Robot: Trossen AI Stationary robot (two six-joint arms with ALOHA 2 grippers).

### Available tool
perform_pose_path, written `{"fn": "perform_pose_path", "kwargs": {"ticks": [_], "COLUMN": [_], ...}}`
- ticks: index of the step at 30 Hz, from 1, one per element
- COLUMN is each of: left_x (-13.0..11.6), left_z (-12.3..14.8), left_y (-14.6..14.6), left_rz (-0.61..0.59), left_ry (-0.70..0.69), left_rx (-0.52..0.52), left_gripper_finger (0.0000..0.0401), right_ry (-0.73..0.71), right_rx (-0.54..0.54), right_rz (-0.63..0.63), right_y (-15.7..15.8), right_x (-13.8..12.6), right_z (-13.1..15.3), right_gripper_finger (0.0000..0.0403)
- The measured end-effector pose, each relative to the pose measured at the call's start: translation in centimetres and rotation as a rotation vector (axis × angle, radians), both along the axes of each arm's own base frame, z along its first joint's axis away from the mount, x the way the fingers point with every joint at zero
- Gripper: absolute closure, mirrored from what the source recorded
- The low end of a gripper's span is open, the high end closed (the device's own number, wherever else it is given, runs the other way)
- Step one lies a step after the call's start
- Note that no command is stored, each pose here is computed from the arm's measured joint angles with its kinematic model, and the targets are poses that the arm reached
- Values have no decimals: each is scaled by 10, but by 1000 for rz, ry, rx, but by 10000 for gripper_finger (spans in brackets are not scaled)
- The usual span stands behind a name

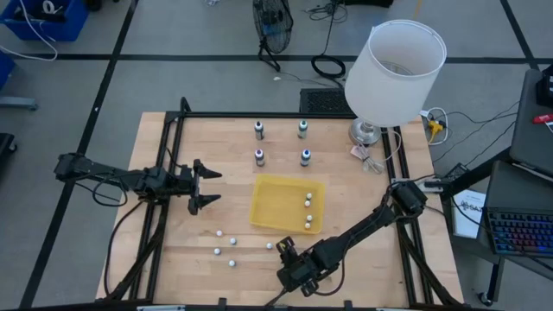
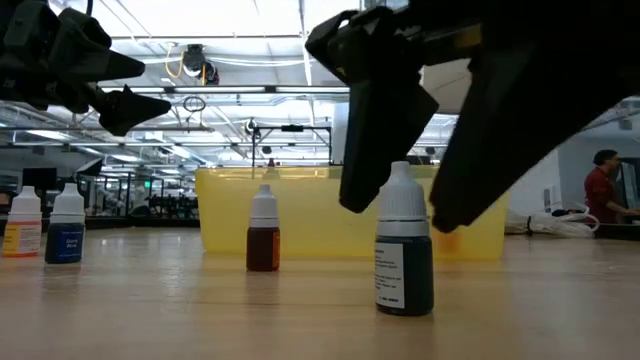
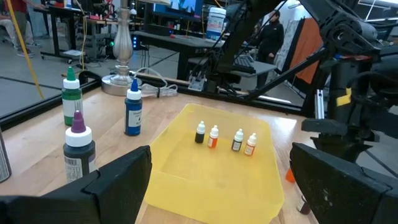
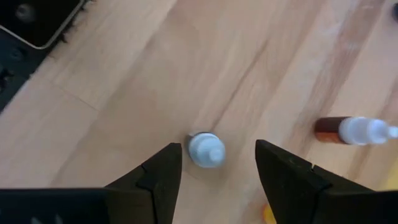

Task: Pick & Place food coloring
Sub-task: Put the small green food coloring bottle into the yellow container

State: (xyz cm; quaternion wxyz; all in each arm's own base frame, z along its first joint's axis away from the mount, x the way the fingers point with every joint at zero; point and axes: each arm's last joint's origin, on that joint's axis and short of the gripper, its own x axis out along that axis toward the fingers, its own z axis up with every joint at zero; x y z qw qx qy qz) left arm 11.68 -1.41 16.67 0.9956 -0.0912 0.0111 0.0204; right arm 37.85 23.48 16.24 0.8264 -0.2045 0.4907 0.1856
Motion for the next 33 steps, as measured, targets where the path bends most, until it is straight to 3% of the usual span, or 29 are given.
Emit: {"fn": "perform_pose_path", "kwargs": {"ticks": [16, 33], "left_x": [0, 0], "left_z": [0, 0], "left_y": [0, 0], "left_rz": [0, 0], "left_ry": [0, 0], "left_rx": [0, 0], "left_gripper_finger": [22, 22], "right_ry": [12, 7], "right_rx": [70, 82], "right_rz": [11, 14], "right_y": [-4, -3], "right_x": [1, 1], "right_z": [-11, -10], "right_gripper_finger": [226, 272]}}
